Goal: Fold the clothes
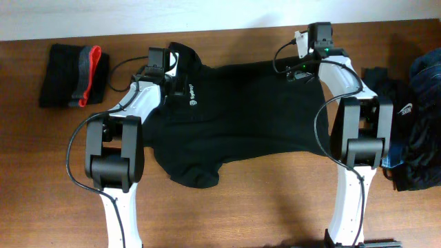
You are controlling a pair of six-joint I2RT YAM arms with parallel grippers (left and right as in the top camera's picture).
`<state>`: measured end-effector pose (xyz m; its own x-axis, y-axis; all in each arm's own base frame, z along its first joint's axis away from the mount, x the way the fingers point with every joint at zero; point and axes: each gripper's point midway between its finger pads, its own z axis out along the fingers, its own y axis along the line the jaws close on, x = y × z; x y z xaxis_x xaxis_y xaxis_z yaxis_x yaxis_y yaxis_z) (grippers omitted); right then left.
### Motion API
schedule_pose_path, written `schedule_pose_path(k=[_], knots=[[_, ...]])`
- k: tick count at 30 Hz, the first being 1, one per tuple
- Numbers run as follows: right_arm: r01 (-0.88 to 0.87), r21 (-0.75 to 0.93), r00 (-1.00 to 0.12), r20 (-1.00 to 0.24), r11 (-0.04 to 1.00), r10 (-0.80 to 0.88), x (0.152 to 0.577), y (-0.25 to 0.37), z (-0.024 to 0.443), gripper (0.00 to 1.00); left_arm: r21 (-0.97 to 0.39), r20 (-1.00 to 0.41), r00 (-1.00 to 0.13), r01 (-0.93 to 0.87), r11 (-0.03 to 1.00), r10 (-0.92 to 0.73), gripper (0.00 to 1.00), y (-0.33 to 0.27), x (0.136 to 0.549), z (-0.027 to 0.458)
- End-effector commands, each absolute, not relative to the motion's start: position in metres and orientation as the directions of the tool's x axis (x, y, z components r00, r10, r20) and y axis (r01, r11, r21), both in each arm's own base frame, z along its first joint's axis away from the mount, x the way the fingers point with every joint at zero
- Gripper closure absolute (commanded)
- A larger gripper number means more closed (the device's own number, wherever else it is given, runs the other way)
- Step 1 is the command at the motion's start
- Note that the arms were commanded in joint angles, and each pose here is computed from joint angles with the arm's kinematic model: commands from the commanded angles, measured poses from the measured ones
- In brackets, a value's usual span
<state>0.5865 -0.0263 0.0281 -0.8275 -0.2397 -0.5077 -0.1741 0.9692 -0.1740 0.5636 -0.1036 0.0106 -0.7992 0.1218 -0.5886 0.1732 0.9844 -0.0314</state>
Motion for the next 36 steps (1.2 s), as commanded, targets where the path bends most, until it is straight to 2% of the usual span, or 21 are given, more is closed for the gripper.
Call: schedule_pose_path(k=[1, 7, 10, 14, 16, 20, 21, 23, 27, 28, 29, 31, 36], knots=[[-0.145, -0.204, -0.791, -0.564, 0.968, -0.237, 0.598, -0.033, 0.068, 0.01, -0.019, -0.587, -0.799, 0.172, 0.985, 0.128, 0.32, -0.099, 0.568, 0.004], [-0.166, -0.128, -0.805, -0.555, 0.978, -0.210, 0.579, -0.009, 0.107, 0.01, -0.022, -0.630, -0.767, 0.175, 0.984, 0.122, 0.33, -0.102, 0.583, 0.025], [-0.249, -0.021, -0.822, -0.524, 0.968, -0.223, 0.559, 0.023, 0.112, 0.00, -0.022, -0.647, -0.753, 0.176, 0.984, 0.120, 0.33, -0.104, 0.591, 0.040], [-0.247, 0.118, -0.867, -0.470, 0.962, -0.165, 0.539, 0.054, 0.108, 0.00, -0.021, -0.655, -0.746, 0.176, 0.984, 0.119, 0.33, -0.105, 0.598, 0.059], [-0.251, 0.190, -0.894, -0.423, 0.949, -0.151, 0.524, 0.071, 0.104, 0.04, -0.021, -0.665, -0.738, 0.176, 0.984, 0.118, 0.33, -0.105, 0.602, 0.066], [-0.253, 0.342, -0.936, -0.322, 0.905, -0.140, 0.494, 0.111, 0.102, 0.29, -0.020, -0.669, -0.734, 0.171, 0.985, 0.113, 0.33, -0.102, 0.603, 0.067], [-0.266, 0.383, -0.943, -0.294, 0.885, -0.156, 0.483, 0.125, 0.103, 0.42, -0.021, -0.666, -0.737, 0.169, 0.985, 0.112, 0.33, -0.101, 0.603, 0.066], [-0.285, 0.418, -0.948, -0.254, 0.862, -0.190, 0.468, 0.143, 0.103, 0.48, -0.021, -0.659, -0.743, 0.169, 0.985, 0.114, 0.33, -0.101, 0.601, 0.065], [-0.371, 0.422, -0.928, -0.191, 0.827, -0.319, 0.435, 0.174, 0.099, 0.80, -0.022, -0.621, -0.775, 0.174, 0.985, 0.123, 0.35, -0.103, 0.590, 0.066], [-0.399, 0.418, -0.917, -0.184, 0.816, -0.354, 0.429, 0.181, 0.098, 0.92, -0.022, -0.607, -0.785, 0.173, 0.985, 0.124, 0.45, -0.102, 0.585, 0.069], [-0.408, 0.416, -0.913, -0.175, 0.812, -0.369, 0.424, 0.186, 0.098, 0.96, -0.022, -0.594, -0.795, 0.173, 0.985, 0.126, 0.65, -0.101, 0.580, 0.075], [-0.419, 0.419, -0.908, -0.165, 0.806, -0.386, 0.419, 0.193, 0.097, 0.96, -0.024, -0.565, -0.815, 0.172, 0.985, 0.129, 1.00, -0.099, 0.567, 0.089], [-0.351, 0.428, -0.936, -0.132, 0.833, -0.327, 0.419, 0.187, 0.097, 0.96, -0.105, -0.483, -0.864, 0.217, 0.971, 0.141, 1.00, -0.109, 0.519, 0.128]])
